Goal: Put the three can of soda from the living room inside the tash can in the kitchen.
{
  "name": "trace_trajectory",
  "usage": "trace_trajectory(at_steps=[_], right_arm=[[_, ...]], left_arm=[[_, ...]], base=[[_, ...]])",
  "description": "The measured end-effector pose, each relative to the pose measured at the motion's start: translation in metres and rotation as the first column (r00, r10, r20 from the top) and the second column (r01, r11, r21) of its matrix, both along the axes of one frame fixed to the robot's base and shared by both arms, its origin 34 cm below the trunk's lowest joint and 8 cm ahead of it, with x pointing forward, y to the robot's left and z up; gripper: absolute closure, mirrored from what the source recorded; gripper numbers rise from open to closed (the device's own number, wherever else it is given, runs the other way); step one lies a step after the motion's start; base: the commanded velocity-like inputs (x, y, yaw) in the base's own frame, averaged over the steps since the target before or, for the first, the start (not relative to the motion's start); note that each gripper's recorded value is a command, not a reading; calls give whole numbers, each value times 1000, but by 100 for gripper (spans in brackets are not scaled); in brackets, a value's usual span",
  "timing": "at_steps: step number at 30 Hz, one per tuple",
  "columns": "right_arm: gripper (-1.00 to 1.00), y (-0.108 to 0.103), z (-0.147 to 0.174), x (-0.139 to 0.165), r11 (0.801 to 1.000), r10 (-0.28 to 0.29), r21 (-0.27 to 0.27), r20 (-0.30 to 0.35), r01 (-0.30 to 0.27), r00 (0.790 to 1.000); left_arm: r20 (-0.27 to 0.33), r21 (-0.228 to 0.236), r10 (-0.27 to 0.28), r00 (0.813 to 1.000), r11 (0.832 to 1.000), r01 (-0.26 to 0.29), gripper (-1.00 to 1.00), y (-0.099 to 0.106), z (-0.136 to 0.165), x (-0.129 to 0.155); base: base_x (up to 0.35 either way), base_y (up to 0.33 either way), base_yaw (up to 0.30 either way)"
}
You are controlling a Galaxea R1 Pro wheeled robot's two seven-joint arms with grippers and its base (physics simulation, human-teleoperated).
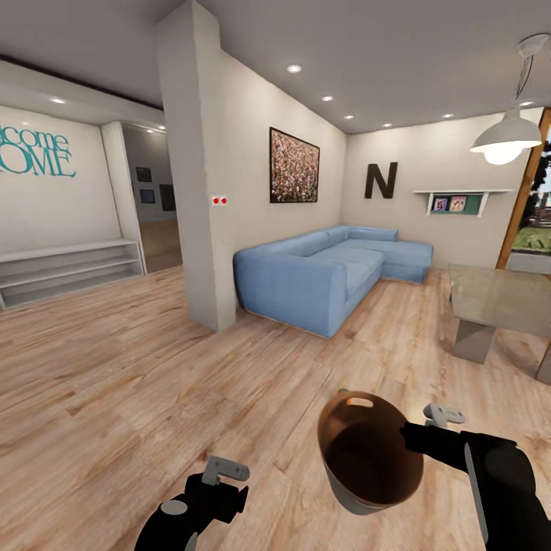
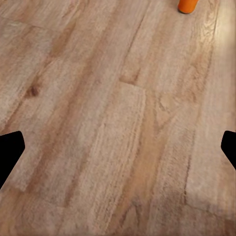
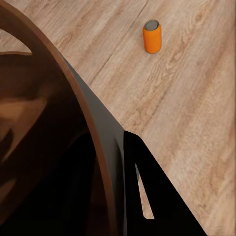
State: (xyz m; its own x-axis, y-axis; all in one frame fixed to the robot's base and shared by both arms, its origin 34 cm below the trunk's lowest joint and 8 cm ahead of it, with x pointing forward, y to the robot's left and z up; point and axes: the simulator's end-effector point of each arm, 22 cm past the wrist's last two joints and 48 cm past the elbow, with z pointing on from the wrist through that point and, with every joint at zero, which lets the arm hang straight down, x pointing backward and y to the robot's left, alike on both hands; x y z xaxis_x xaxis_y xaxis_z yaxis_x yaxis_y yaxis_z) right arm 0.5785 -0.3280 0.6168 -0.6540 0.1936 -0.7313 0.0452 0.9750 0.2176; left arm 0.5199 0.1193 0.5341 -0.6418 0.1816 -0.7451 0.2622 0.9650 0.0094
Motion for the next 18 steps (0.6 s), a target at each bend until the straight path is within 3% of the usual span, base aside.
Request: trace_trajectory(at_steps=[18], right_arm=[[100, 1, 1, 1, 1000, 2, 3, 4, -2, 1000]], left_arm=[[0, 0, -1, 1000, 1000, 1, -100, -1, 0, 0]], base=[[0, 0, -1]])
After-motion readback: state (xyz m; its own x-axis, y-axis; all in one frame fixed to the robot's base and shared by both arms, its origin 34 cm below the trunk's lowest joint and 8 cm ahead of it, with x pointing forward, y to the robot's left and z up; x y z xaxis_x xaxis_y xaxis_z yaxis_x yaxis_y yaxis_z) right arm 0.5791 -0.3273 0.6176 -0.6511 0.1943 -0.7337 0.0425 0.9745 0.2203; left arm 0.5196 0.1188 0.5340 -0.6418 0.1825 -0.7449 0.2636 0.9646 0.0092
